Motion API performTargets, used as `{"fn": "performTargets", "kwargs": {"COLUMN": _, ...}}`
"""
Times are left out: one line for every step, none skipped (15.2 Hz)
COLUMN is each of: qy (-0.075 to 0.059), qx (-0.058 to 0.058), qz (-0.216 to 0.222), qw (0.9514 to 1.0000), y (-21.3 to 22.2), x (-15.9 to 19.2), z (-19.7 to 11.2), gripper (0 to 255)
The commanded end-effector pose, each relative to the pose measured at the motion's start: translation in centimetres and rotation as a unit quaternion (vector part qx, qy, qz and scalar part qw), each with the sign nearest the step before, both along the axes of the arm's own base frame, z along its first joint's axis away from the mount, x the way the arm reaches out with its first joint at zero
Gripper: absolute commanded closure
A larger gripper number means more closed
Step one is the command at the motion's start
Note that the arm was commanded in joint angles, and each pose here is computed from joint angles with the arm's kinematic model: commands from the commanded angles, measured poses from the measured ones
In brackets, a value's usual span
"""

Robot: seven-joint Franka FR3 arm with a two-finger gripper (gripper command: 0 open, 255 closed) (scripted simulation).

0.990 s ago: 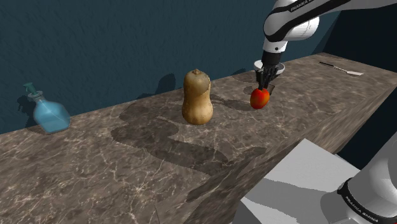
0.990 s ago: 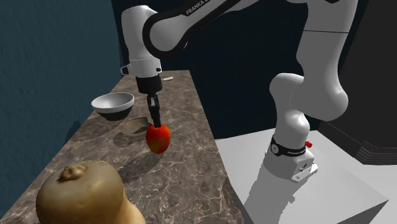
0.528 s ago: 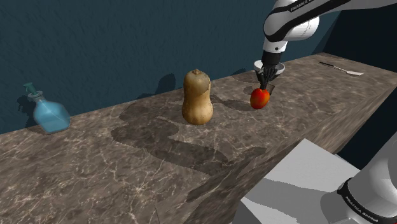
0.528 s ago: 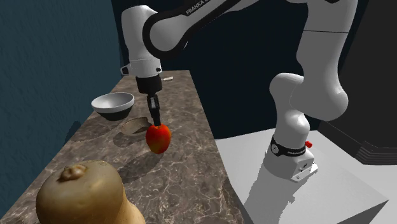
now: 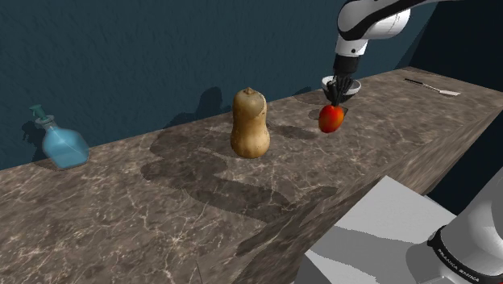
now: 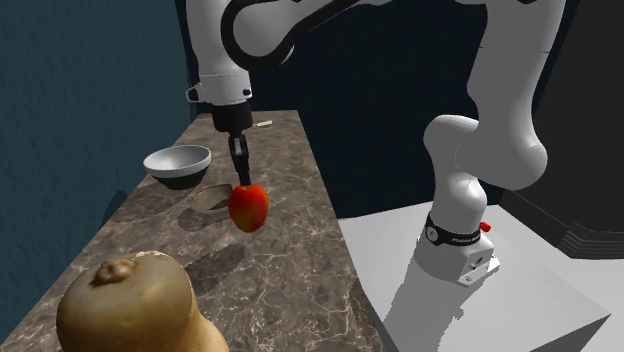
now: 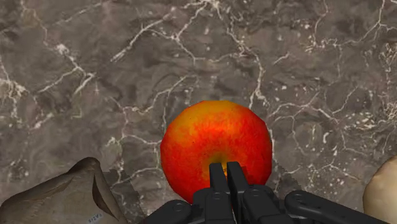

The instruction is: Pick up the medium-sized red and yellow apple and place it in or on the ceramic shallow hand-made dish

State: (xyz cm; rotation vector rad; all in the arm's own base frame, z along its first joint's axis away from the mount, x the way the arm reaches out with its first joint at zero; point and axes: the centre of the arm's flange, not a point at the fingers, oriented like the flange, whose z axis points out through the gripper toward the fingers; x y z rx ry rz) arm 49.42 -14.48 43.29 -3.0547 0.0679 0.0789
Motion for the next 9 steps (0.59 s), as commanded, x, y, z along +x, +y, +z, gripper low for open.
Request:
{"fn": "performTargets", "kwargs": {"qy": 0.000, "qx": 0.000, "qz": 0.000, "qw": 1.0000, "y": 0.0, "x": -0.1, "z": 1.1, "gripper": 255}}
{"fn": "performTargets", "kwargs": {"qy": 0.000, "qx": 0.000, "qz": 0.000, "qw": 1.0000, "y": 0.0, "x": -0.1, "z": 1.6, "gripper": 255}}
{"fn": "performTargets", "kwargs": {"qy": 0.000, "qx": 0.000, "qz": 0.000, "qw": 1.0000, "y": 0.0, "x": -0.1, "z": 2.1, "gripper": 255}}
{"fn": "performTargets", "kwargs": {"qy": 0.000, "qx": 0.000, "qz": 0.000, "qw": 1.0000, "y": 0.0, "x": -0.1, "z": 2.6, "gripper": 255}}
{"fn": "performTargets", "kwargs": {"qy": 0.000, "qx": 0.000, "qz": 0.000, "qw": 1.0000, "y": 0.0, "x": -0.1, "z": 3.2, "gripper": 255}}
{"fn": "performTargets", "kwargs": {"qy": 0.000, "qx": 0.000, "qz": 0.000, "qw": 1.0000, "y": 0.0, "x": -0.1, "z": 3.7, "gripper": 255}}
{"fn": "performTargets", "kwargs": {"qy": 0.000, "qx": 0.000, "qz": 0.000, "qw": 1.0000, "y": 0.0, "x": -0.1, "z": 4.2, "gripper": 255}}
{"fn": "performTargets", "kwargs": {"qy": 0.000, "qx": 0.000, "qz": 0.000, "qw": 1.0000, "y": 0.0, "x": -0.1, "z": 4.8, "gripper": 255}}
{"fn": "performTargets", "kwargs": {"qy": 0.000, "qx": 0.000, "qz": 0.000, "qw": 1.0000, "y": 0.0, "x": -0.1, "z": 5.3, "gripper": 255}}
